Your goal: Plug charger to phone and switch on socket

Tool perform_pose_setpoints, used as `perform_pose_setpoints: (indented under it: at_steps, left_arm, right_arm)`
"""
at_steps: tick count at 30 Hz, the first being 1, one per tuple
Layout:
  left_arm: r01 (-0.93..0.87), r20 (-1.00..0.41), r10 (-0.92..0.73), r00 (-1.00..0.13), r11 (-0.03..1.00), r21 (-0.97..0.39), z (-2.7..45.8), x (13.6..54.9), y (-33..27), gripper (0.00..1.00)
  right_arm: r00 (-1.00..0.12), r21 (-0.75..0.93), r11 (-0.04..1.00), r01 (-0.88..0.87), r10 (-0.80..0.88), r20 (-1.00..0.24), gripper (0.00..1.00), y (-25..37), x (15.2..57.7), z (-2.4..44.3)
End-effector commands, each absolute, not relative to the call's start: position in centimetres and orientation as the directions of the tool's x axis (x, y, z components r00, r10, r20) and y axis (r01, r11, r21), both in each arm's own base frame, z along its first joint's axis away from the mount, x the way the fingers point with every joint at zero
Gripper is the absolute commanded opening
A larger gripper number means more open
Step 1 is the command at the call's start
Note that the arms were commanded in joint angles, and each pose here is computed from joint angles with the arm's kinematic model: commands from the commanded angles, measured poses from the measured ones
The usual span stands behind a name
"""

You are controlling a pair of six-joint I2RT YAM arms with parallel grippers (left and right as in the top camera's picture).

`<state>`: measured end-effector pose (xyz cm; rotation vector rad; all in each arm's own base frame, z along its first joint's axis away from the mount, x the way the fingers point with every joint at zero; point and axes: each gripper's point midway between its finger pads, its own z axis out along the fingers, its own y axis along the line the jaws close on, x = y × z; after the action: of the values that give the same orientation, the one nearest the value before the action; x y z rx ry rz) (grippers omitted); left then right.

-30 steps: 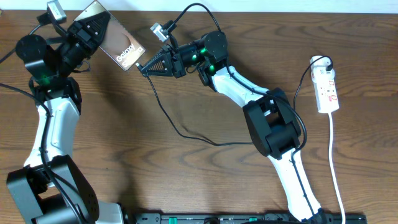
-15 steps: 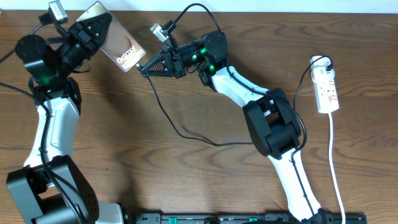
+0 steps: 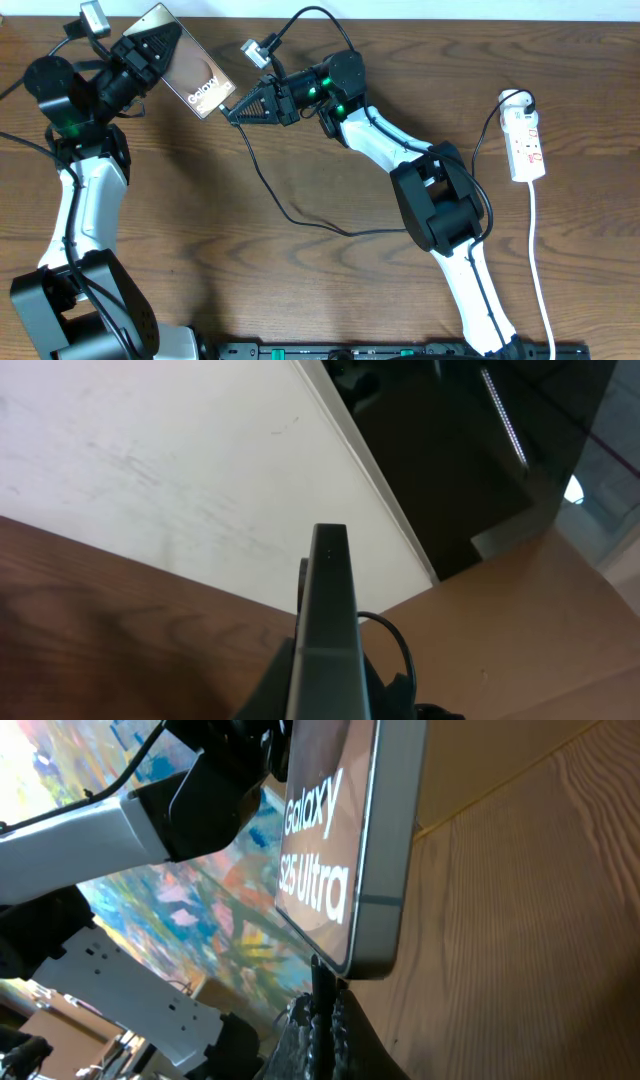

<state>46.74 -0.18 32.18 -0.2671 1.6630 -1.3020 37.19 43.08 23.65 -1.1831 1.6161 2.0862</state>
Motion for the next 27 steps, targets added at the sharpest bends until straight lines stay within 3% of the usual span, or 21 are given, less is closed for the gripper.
perform_pose_setpoints:
  at_steps: [1,13,27]
  left_arm:
    - [0.43,-0.589,-0.621,-0.517,0.406,-0.806,33.44,45.76,-1.16,0.07]
    - [0.454,-0.644,-0.605,-0.469,0.46,-0.763,33.49,46.06,-0.8,0.07]
    - [0.408,-0.569,-0.646,-0.51,0.4,-0.82,33.49,46.06,-0.82,0.07]
  right_arm:
    - [-0.642,0.668,-0.352,-0.655,-0.205,-0.738,0.01,43.03,37.8,26.38]
    - [-0.637,0.662,-0.355,-0.66,-0.203,-0.744,0.01,42.95,37.79,26.43]
    - [-0.637,0.661,-0.354,-0.661,-0.202,-0.744,0.01,42.91,37.84,26.44]
